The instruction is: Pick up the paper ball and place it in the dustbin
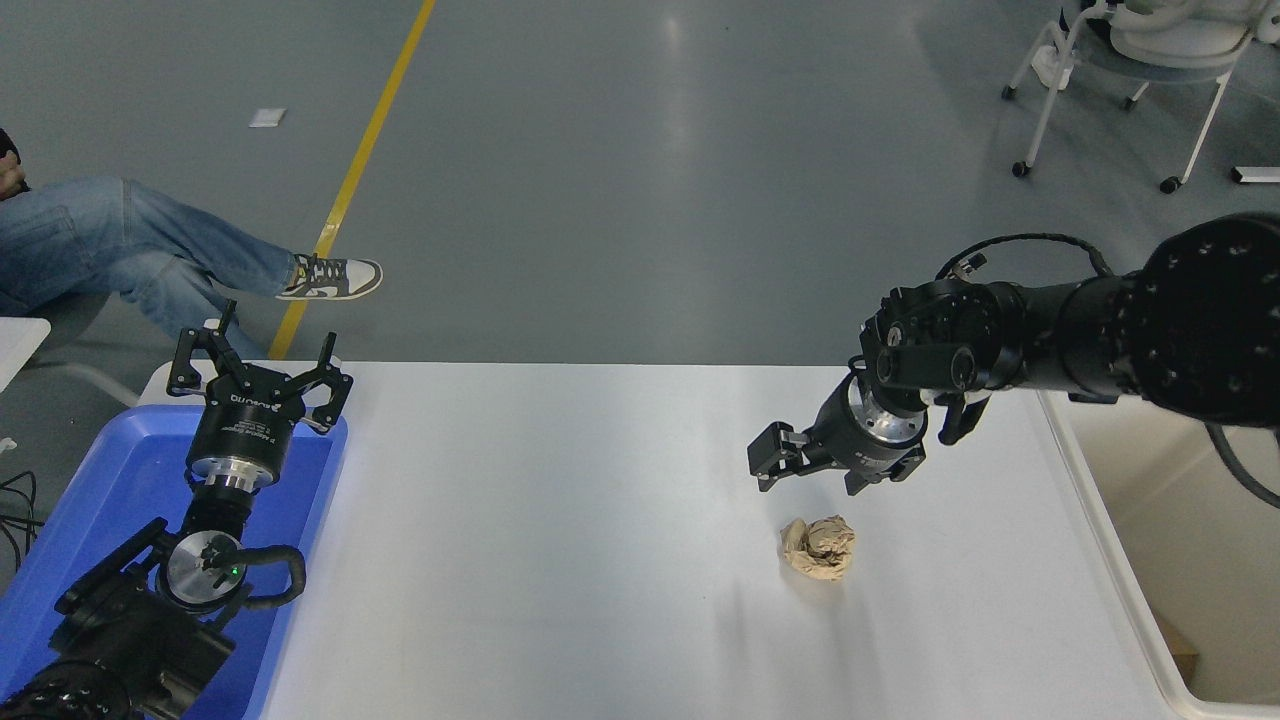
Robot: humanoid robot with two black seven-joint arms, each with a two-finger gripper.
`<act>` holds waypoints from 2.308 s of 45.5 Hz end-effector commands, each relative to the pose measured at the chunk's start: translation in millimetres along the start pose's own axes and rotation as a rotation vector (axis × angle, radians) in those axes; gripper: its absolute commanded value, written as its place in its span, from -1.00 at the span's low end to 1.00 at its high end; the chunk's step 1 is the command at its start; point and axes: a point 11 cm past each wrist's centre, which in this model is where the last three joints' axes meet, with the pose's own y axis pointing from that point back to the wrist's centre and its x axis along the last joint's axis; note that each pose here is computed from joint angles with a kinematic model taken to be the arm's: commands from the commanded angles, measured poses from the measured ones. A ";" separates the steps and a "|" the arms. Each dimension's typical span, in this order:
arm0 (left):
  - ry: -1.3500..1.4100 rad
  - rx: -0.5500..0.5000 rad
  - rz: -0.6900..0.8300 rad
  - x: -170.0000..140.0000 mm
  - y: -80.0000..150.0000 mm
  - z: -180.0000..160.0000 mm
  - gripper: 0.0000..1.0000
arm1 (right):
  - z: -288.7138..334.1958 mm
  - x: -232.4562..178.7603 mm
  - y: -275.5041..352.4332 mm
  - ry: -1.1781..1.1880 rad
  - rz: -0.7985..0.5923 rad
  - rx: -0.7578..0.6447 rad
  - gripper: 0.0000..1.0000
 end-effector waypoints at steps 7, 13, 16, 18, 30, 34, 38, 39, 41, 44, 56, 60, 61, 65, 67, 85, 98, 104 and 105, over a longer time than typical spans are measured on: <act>0.000 0.001 0.000 0.0 0.0 -0.1 1.00 | 29.8 -24.5 -51.9 -0.019 0.054 -0.028 1.00; 0.000 0.001 -0.001 -0.1 0.0 -0.1 1.00 | 39.5 -24.9 -59.6 0.012 0.086 -0.055 0.97; 0.000 0.001 -0.001 -0.1 0.0 -0.1 1.00 | 41.5 -25.7 -61.9 0.010 0.096 -0.058 0.96; 0.001 0.001 -0.003 -0.6 -0.2 -0.3 1.00 | 41.2 -25.7 -62.4 0.006 0.100 -0.055 0.93; 0.000 0.002 -0.001 -0.1 0.0 -0.3 1.00 | 40.3 -27.1 -64.2 -0.007 0.099 -0.046 -0.66; 0.000 0.001 -0.001 -0.1 0.0 -0.1 1.00 | 38.9 -23.0 -60.7 -0.003 0.104 -0.046 -1.00; 0.000 0.002 -0.002 -0.1 0.1 -0.4 1.00 | 37.9 -14.5 -51.9 0.016 0.111 -0.057 -1.00; 0.000 0.001 -0.001 -0.1 0.0 -0.1 1.00 | 36.7 -10.3 -47.6 0.024 0.116 -0.060 -1.00; 0.000 0.002 -0.001 -0.1 0.0 -0.3 1.00 | 33.8 -3.0 -39.3 0.036 0.118 -0.063 -1.00; 0.000 0.004 -0.002 -0.1 0.1 -0.6 1.00 | 25.1 -1.1 -28.4 0.055 0.089 -0.058 -1.00; 0.000 0.002 -0.001 -0.1 0.0 -0.3 1.00 | 22.2 28.6 86.8 0.100 0.100 -0.105 -1.00; 0.000 0.001 0.000 0.0 0.0 -0.1 1.00 | 24.7 24.3 140.1 0.067 0.094 -0.083 -1.00; 0.000 0.001 -0.001 -0.1 0.0 -0.1 1.00 | 24.6 22.8 152.1 0.062 0.095 -0.076 -1.00; 0.000 0.001 -0.001 -0.1 0.0 -0.1 1.00 | 22.3 15.0 203.5 0.050 0.096 -0.055 -1.00; 0.000 0.001 0.000 0.0 0.0 -0.1 1.00 | 21.6 14.5 220.2 0.052 0.103 -0.059 -1.00; 0.000 0.001 0.000 0.0 0.0 -0.1 1.00 | 0.5 14.3 275.5 0.106 0.137 -0.076 -1.00; 0.000 0.001 0.000 0.0 0.0 -0.1 1.00 | 46.1 18.4 286.9 0.021 0.170 -0.144 -1.00; 0.000 0.001 0.000 0.0 0.0 -0.1 1.00 | 111.7 25.0 298.8 -0.034 0.225 -0.224 -1.00; 0.000 0.001 0.000 0.0 0.0 -0.1 1.00 | 125.2 26.1 298.2 -0.044 0.231 -0.241 -1.00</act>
